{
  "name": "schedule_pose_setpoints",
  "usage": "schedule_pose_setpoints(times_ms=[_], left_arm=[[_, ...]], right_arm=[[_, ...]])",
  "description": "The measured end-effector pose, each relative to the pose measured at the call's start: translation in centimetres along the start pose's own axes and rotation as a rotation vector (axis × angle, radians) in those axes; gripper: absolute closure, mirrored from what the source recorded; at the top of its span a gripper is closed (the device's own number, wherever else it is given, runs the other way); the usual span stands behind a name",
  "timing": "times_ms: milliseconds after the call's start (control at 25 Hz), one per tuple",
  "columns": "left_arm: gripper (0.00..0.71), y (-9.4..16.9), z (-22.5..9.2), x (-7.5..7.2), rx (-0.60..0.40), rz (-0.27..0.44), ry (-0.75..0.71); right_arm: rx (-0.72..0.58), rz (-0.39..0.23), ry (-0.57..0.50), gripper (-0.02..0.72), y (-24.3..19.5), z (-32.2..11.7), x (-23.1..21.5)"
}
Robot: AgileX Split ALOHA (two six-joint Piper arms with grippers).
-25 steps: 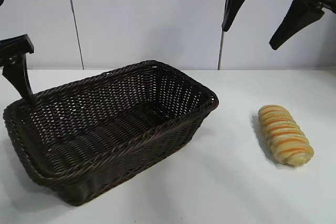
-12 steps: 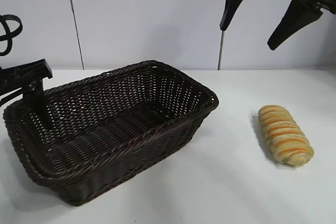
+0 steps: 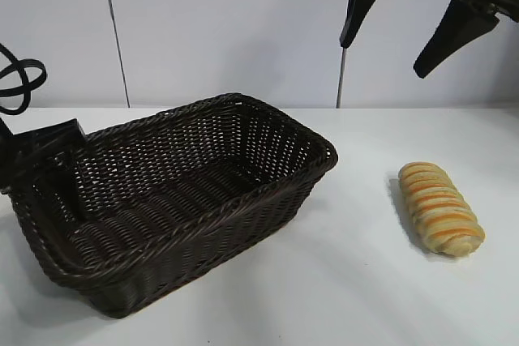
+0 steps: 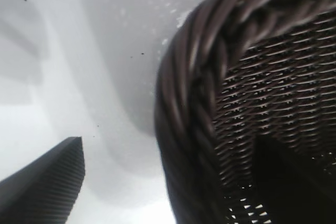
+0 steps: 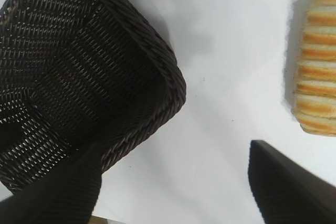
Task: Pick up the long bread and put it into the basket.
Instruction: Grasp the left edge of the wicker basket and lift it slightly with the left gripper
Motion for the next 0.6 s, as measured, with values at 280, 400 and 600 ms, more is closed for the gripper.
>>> schedule_pose_setpoints(times_ms=[280,400,600], left_arm=[[0.333,-0.86,-0.41,0.02,0.031,-0.001,0.04],[0.478,-0.93,-0.26,-0.14,0.024,-0.009,0.052],[0.608,-0.93,-0.08,-0.35,0.014,-0.02,0.06]], right_arm=[[0.0,0.0,0.001,0.144,0.0,0.0,0.0],[0.0,0.0,0.001,0.144,0.0,0.0,0.01],[0.003,0.0,0.001,0.144,0.0,-0.06,-0.01]])
Point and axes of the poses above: a point on each arm's last joint axis where the gripper is mounted, y pointing back along that axis away from the gripper, x along the wrist's bending axis when the last joint is at zero, z = x × y, the point moved 10 cm from there along -y, pointing out along that axis toward the gripper, and after that the axes turned 2 degrees about -y, right-handed, at the moved point
